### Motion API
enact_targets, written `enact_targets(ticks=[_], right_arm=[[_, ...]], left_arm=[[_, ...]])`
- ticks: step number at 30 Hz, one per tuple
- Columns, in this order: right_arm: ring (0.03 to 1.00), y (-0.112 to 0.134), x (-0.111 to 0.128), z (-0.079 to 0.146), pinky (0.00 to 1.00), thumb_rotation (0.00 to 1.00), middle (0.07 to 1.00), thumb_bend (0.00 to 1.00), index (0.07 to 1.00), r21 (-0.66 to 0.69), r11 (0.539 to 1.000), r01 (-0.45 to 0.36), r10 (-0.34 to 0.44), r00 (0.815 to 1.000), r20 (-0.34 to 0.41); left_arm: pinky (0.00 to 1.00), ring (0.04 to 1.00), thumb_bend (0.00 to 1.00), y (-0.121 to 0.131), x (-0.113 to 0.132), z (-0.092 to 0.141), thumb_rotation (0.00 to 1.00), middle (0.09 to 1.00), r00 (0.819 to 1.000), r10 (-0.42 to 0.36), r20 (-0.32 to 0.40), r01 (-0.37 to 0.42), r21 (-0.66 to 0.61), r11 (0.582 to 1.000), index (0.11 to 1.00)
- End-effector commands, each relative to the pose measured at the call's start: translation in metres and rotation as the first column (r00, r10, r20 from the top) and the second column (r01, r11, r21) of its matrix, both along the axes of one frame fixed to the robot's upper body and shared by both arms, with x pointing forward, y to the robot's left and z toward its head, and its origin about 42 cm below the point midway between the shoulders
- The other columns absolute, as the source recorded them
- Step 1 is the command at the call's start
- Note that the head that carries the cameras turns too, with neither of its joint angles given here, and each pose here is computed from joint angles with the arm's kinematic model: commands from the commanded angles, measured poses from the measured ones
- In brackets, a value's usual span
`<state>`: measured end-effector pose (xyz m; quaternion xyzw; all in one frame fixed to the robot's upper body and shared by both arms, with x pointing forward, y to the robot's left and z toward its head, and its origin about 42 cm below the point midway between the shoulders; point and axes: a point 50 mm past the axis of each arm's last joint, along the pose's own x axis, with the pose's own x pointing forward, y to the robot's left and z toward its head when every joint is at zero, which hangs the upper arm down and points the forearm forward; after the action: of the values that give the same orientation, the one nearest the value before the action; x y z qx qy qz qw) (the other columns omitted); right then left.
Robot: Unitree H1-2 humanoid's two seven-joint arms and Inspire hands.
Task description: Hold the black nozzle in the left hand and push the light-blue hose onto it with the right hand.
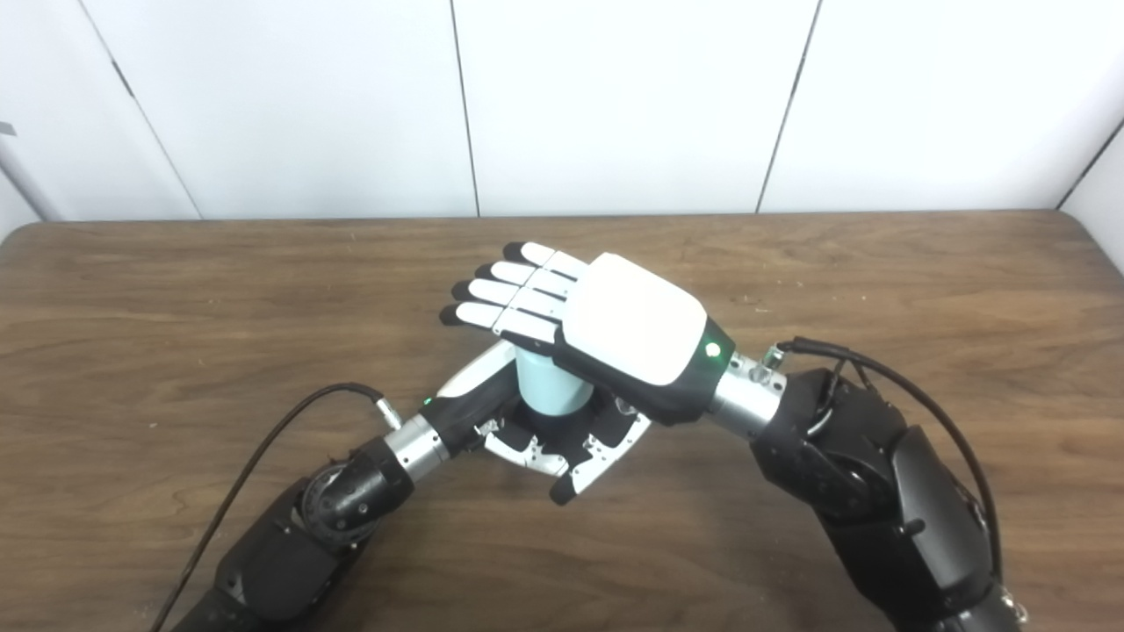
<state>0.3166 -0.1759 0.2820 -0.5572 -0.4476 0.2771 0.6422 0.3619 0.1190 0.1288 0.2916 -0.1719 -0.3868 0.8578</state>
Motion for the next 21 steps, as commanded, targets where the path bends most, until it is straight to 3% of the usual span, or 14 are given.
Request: enact_targets(ticks=[1,3,6,21], right_arm=[[0.937,-0.001,0.000,0.008,0.97,0.44,0.929,0.86,0.899,0.001,1.000,-0.012,0.012,0.998,0.058],[0.939,-0.003,0.001,0.003,0.97,0.44,0.929,0.86,0.898,-0.022,1.000,0.006,-0.005,0.999,0.050],[0.947,-0.004,0.001,-0.001,0.97,0.43,0.930,0.86,0.902,-0.042,0.999,0.027,-0.026,0.999,0.035],[0.944,-0.007,0.004,-0.026,0.92,0.40,0.924,0.81,0.896,-0.056,0.998,0.002,-0.007,0.995,-0.096]], left_arm=[[0.61,0.658,0.52,0.027,-0.023,-0.056,0.04,0.602,0.983,0.046,-0.178,0.001,0.253,0.967,0.488],[0.61,0.674,0.51,0.028,-0.023,-0.056,0.06,0.663,0.980,0.053,-0.191,-0.004,0.248,0.969,0.489],[0.64,0.706,0.51,0.029,-0.023,-0.055,0.07,0.687,0.978,0.055,-0.199,-0.005,0.243,0.970,0.489],[0.67,0.703,0.51,0.028,-0.024,-0.056,0.07,0.657,0.980,0.045,-0.193,-0.001,0.225,0.974,0.489]])
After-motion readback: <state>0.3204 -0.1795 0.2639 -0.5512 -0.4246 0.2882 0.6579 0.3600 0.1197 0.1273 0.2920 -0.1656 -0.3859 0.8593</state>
